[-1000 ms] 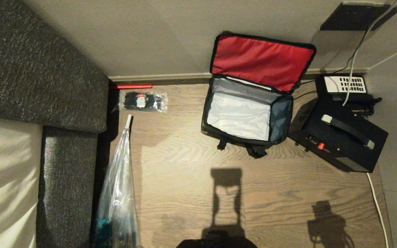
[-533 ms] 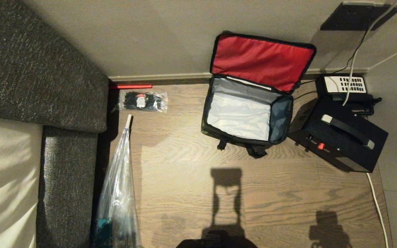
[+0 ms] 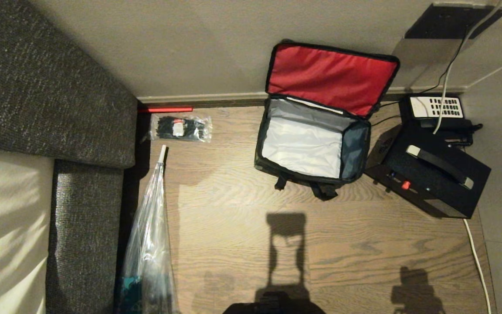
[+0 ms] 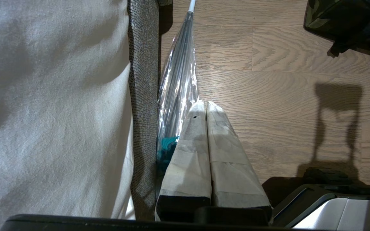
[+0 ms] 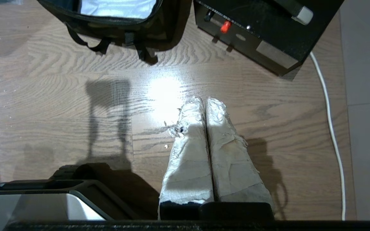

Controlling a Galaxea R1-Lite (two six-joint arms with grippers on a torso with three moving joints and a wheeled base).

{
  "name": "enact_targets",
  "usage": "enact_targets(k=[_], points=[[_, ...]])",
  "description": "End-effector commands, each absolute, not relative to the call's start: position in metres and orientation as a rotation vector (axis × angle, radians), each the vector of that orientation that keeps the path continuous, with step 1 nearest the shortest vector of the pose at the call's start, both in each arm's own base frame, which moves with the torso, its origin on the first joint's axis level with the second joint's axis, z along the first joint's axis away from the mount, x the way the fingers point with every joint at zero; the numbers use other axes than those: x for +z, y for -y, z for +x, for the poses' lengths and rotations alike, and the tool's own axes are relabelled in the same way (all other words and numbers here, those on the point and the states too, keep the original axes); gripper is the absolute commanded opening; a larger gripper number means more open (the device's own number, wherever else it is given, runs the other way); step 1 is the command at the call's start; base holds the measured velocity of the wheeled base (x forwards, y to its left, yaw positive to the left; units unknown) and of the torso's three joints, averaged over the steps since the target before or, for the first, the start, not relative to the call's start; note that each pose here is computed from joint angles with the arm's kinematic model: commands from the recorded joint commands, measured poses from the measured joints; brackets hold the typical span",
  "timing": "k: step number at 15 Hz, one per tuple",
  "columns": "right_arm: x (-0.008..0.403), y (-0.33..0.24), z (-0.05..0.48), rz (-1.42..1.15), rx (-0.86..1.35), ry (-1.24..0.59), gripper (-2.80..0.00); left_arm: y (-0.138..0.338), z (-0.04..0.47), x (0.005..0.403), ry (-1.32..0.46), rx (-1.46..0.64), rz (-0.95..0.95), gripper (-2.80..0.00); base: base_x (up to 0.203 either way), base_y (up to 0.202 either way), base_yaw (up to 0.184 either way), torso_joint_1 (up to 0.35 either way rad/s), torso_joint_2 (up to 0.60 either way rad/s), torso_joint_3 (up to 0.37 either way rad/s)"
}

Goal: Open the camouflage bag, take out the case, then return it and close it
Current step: Grip the handle again

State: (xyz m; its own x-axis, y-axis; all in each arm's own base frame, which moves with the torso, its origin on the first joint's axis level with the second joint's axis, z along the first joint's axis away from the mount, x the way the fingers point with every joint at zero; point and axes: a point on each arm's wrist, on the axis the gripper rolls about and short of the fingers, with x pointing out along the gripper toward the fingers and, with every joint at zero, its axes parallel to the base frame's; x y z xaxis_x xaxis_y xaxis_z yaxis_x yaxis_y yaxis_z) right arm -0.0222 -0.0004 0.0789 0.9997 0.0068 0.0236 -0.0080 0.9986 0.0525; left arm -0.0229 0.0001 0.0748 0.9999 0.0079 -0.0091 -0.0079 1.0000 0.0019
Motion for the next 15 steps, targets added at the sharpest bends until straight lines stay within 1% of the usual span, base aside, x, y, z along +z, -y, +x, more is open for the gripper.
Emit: enact_targets(k=[1,5,8,10,15], points=[[0.0747,0.0004,-0.0220,0.051,0.008,0.019,-2.80,-0.0001,-0.0230,0.0748,-0.008,0.009,0.000,-2.80,0.000,0.000,0.000,0.000,0.00,0.000],[0.0747,0.0004,-0.0221,0.049,0.008,0.021,-2.80,-0.0001,-0.0230,0.0748,-0.008,0.009,0.002,-2.80,0.000,0.000,0.000,0.000,0.00,0.000],[0.0742,0.0002,-0.0220,-0.048,0.017,0.016,-2.80,-0.0001,-0.0230,0.0748,-0.008,0.009,0.002,-2.80,0.000,0.000,0.000,0.000,0.00,0.000],[0.0745,0.0004,-0.0220,0.054,0.009,0.018,-2.80,-0.0001,-0.0230,0.0748,-0.008,0.009,0.002,-2.80,0.000,0.000,0.000,0.000,0.00,0.000],[0.0746,0.0004,-0.0220,0.058,0.008,0.018,-2.80,-0.0001,-0.0230,0.0748,-0.008,0.009,0.002,-2.80,0.000,0.000,0.000,0.000,0.00,0.000]])
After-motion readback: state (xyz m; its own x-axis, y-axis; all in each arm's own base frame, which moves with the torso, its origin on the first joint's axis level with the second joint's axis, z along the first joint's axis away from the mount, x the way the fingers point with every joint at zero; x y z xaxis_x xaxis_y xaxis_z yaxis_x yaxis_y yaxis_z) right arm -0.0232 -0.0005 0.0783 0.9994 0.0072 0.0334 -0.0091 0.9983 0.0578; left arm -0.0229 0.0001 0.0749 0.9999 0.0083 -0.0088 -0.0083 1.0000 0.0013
